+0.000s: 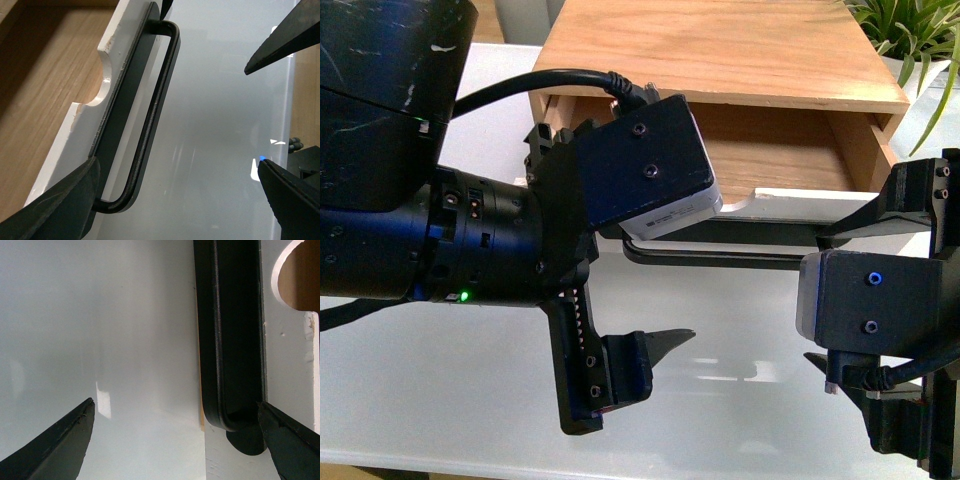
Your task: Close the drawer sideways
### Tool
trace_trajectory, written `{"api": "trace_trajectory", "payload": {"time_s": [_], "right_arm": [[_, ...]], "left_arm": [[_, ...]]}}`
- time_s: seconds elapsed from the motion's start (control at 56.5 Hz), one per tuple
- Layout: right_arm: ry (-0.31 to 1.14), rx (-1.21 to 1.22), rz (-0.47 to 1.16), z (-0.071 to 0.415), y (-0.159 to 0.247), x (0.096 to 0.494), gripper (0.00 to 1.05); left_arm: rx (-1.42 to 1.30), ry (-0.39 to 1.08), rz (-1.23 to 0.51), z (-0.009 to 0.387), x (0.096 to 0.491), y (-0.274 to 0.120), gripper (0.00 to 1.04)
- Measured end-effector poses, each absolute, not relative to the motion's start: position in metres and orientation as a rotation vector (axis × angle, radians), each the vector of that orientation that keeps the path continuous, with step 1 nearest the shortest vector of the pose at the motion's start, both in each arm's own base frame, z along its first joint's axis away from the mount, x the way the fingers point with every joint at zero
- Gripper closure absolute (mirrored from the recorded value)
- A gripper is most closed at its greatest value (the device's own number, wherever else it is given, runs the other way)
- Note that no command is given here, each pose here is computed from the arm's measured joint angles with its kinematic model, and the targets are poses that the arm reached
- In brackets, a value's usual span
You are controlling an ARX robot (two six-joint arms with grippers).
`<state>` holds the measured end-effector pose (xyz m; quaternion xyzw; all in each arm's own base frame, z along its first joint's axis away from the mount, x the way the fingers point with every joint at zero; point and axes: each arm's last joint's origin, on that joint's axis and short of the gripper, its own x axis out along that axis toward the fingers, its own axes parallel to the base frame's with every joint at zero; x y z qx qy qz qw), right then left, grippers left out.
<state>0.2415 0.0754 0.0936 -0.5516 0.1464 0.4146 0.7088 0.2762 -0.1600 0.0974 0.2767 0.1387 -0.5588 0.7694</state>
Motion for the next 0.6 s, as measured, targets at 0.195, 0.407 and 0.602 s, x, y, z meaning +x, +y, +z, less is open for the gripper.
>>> {"api": "trace_trajectory", "payload": {"time_s": [0.195,0.407,0.602], "right_arm": [[0.334,-1.225,0.931,0.090,0.076,0.245,0.09],[0.336,-1.227,0.943,0.087,0.078,0.249,0.09],[0.344,-1.230,0.954,0.084,0.079,0.251,0.09]], "left_arm": [[0.602,0.338,-1.225,0.087,0.283,-0.167,0.09],[0.606,0.343,-1.235,0.085,0.289,-0.173,0.09],[0.610,0.343,-1.243,0.085,0.292,-0.177,0.09]]}}
